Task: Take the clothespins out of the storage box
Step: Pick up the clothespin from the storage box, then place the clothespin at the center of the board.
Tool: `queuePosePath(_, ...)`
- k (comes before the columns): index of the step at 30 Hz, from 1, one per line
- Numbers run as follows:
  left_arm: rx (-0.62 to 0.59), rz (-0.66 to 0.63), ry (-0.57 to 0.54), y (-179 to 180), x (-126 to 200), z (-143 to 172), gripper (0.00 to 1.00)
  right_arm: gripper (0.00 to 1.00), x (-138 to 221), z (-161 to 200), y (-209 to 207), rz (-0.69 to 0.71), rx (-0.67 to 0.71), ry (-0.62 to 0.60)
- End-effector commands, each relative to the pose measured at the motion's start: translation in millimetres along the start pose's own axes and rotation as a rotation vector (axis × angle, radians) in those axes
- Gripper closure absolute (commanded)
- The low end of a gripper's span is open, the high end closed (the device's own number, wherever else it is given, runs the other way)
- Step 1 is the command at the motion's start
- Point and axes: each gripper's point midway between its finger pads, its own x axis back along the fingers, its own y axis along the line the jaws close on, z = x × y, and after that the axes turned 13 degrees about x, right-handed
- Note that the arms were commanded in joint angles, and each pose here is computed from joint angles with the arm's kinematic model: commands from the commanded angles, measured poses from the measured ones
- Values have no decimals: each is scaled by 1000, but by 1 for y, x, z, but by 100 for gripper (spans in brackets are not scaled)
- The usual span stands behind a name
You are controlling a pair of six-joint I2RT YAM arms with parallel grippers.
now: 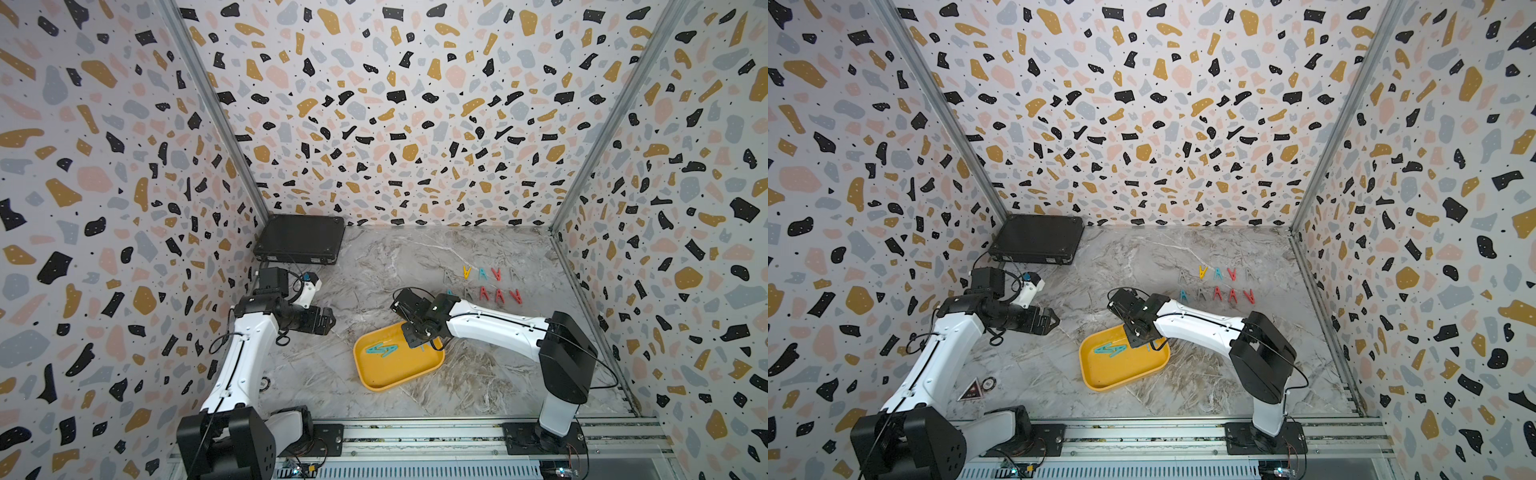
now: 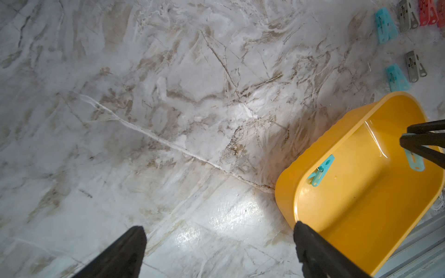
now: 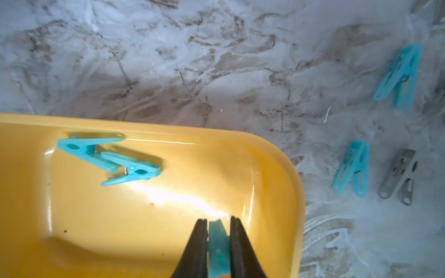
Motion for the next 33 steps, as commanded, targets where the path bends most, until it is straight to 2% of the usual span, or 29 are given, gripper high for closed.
queuePosePath(1,-6,-6,-7,2,-1,2,0,94,40,-19,-5,-38,-8,-78)
queuePosePath(8,-5,-4,-5,2,-1,2,0,94,59,-18,-35,-60,-80,-107)
queuePosePath(17,-4,-1,-2,2,-2,2,0,94,56,18,-107,-19,-231,-68)
queuePosePath(27,-2,4,1,1,-2,3,0,94,24,76,-180,0,-394,56)
queuePosePath(33,-3,4,0,1,-2,2,0,94,1,90,-212,-29,-499,72)
